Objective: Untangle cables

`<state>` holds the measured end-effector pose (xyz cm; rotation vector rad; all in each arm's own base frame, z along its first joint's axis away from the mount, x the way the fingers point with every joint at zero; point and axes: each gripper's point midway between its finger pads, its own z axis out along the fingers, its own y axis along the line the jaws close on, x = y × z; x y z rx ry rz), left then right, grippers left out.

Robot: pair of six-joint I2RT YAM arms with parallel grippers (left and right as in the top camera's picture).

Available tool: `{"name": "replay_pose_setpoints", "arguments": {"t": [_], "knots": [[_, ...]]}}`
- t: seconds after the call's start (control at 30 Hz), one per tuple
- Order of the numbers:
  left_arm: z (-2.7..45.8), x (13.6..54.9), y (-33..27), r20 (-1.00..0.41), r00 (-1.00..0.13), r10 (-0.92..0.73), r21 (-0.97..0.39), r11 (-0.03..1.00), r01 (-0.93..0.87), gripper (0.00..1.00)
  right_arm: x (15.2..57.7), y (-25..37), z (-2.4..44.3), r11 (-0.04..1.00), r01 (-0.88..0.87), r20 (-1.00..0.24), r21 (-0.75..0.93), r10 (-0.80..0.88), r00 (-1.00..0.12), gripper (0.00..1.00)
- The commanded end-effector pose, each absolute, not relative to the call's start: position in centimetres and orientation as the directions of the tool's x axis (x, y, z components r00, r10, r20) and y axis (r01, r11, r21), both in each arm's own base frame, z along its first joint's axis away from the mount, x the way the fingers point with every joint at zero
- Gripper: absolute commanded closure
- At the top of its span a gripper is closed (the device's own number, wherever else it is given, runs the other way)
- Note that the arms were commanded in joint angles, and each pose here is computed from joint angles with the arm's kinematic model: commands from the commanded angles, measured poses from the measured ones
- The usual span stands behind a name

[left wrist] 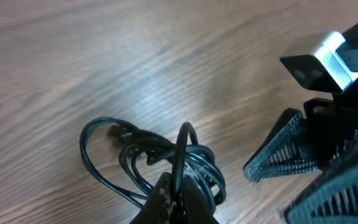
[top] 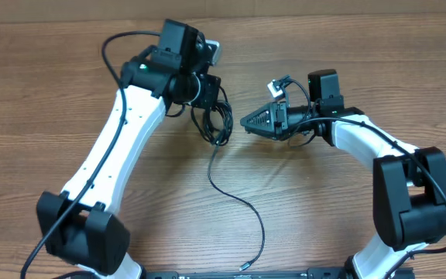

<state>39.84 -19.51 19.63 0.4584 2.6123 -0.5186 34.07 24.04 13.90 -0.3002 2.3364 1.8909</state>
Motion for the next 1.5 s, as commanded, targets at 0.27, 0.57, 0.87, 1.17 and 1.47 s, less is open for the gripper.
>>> {"name": "replay_pose_setpoints", "arguments": {"t": [0.27, 0.57, 0.87, 1.17, 1.47], "knots": [[22.8, 39.2, -19.8, -0.486, -0.858, 0.167, -0.546, 0.708, 0.448, 0.96, 33.6, 26.7, 11.8, 0.302, -0.282, -0.263, 0.910, -0.106, -0.959, 0.46], [22.2, 38.2, -18.8, -0.448, -0.875, 0.186, -0.557, 0.707, 0.435, 0.96, 33.9, 26.9, 12.2, 0.293, -0.315, -0.297, 0.903, -0.105, -0.949, 0.66], [22.5, 37.7, -19.3, -0.437, -0.880, 0.187, -0.588, 0.681, 0.437, 0.96, 33.9, 26.9, 12.2, 0.292, -0.317, -0.300, 0.902, -0.105, -0.948, 0.66], [22.9, 37.1, -19.7, -0.434, -0.879, 0.198, -0.616, 0.647, 0.450, 0.96, 34.2, 27.0, 12.5, 0.285, -0.341, -0.326, 0.896, -0.102, -0.940, 0.74], [24.1, 36.3, -20.8, -0.452, -0.867, 0.211, -0.671, 0.560, 0.486, 0.96, 34.7, 27.1, 12.8, 0.282, -0.365, -0.354, 0.887, -0.093, -0.931, 0.76]]}}
